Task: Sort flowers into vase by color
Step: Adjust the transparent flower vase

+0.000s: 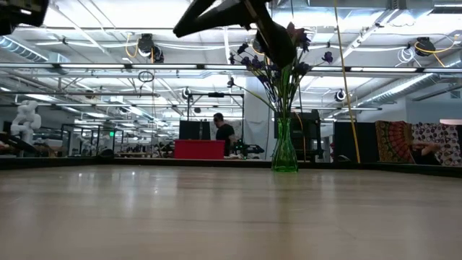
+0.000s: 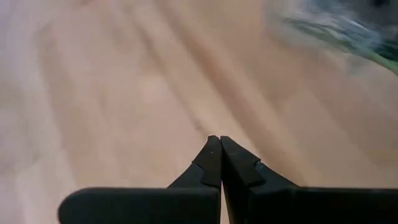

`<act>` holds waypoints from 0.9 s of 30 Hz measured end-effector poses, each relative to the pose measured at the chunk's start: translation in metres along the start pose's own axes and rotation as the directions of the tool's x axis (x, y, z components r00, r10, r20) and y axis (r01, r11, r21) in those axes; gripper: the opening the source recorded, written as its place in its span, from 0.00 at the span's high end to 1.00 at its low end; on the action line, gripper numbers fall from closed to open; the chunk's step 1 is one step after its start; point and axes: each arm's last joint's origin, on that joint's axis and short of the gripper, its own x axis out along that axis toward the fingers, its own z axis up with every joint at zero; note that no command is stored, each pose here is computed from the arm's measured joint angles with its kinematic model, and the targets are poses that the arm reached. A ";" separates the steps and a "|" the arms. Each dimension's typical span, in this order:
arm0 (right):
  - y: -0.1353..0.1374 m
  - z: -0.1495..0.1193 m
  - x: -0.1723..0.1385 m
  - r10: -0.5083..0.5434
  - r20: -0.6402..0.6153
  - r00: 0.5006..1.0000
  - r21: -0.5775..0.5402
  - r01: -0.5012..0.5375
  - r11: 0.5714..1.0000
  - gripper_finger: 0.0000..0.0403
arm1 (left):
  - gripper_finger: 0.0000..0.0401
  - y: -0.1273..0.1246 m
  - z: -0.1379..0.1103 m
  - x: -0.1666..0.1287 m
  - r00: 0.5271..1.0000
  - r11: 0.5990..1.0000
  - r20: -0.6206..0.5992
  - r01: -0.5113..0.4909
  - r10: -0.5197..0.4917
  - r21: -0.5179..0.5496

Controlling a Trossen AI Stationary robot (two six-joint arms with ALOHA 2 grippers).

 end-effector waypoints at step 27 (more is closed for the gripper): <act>-0.001 -0.003 0.000 0.017 -0.080 0.997 0.122 -0.007 0.992 1.00 | 1.00 0.032 -0.006 0.013 0.937 0.916 -0.121 -0.347 0.329 -0.201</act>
